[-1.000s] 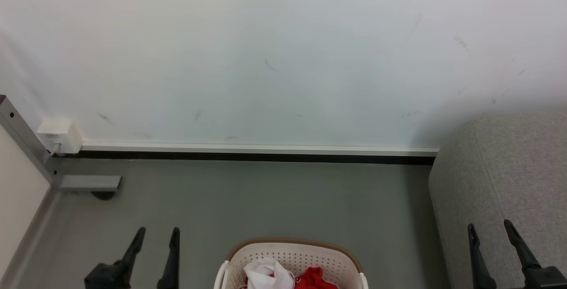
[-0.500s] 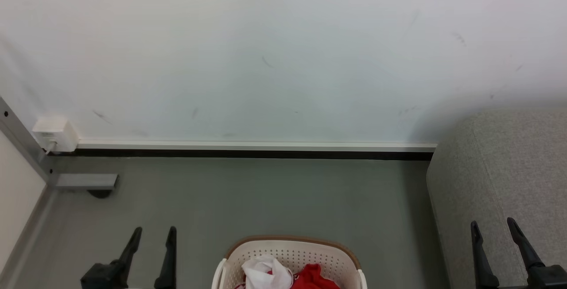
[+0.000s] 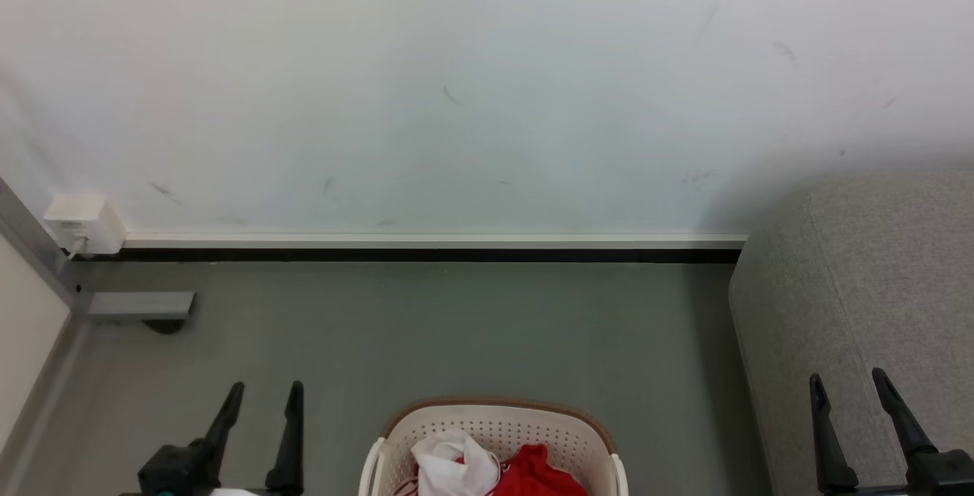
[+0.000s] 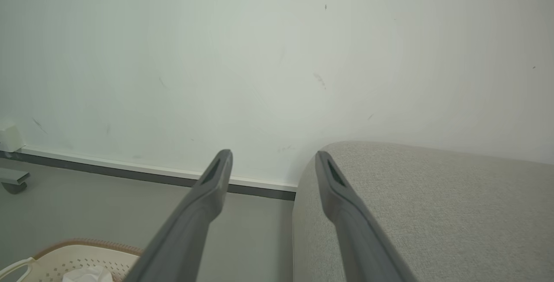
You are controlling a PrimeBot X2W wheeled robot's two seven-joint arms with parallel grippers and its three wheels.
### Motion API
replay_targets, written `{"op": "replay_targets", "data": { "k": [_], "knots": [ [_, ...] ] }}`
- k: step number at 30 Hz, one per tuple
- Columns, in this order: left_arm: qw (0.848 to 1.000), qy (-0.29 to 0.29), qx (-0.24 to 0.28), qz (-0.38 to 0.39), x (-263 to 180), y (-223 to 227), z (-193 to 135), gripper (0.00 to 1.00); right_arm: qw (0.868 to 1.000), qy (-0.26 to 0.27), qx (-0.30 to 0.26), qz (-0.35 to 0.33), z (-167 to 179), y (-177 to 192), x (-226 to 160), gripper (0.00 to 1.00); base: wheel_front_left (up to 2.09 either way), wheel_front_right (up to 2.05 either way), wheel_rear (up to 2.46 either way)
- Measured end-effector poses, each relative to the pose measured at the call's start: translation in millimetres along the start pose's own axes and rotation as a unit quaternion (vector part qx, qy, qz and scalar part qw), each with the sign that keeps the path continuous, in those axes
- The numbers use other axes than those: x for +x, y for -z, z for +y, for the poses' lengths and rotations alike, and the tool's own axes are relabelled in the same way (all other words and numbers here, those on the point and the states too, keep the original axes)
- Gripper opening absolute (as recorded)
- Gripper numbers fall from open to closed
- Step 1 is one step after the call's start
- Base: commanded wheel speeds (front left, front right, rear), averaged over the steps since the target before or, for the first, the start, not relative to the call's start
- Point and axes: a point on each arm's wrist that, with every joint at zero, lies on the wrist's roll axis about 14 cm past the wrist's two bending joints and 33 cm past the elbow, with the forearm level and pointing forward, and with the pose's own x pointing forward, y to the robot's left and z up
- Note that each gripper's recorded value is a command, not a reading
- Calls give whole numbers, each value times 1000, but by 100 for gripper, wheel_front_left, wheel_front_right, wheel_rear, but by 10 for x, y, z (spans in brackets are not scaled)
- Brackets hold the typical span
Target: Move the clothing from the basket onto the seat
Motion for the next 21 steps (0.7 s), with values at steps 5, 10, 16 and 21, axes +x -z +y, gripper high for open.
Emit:
{"op": "replay_targets", "data": {
  "k": [5,10,16,21],
  "knots": [
    [1000,4,2,3,21,17,-22,100,1000,2,1,-3,-12,-21,15,100,0,0,0],
    [1000,10,2,5,94,34,-63,100,1000,3,1,-3,-22,-13,57,100,0,0,0],
    [999,38,5,7,337,70,-236,100,1000,8,7,-13,-59,-52,262,100,0,0,0],
    [997,75,8,20,612,194,-459,100,1000,7,10,-17,-66,-32,482,100,0,0,0]
  ]
}}
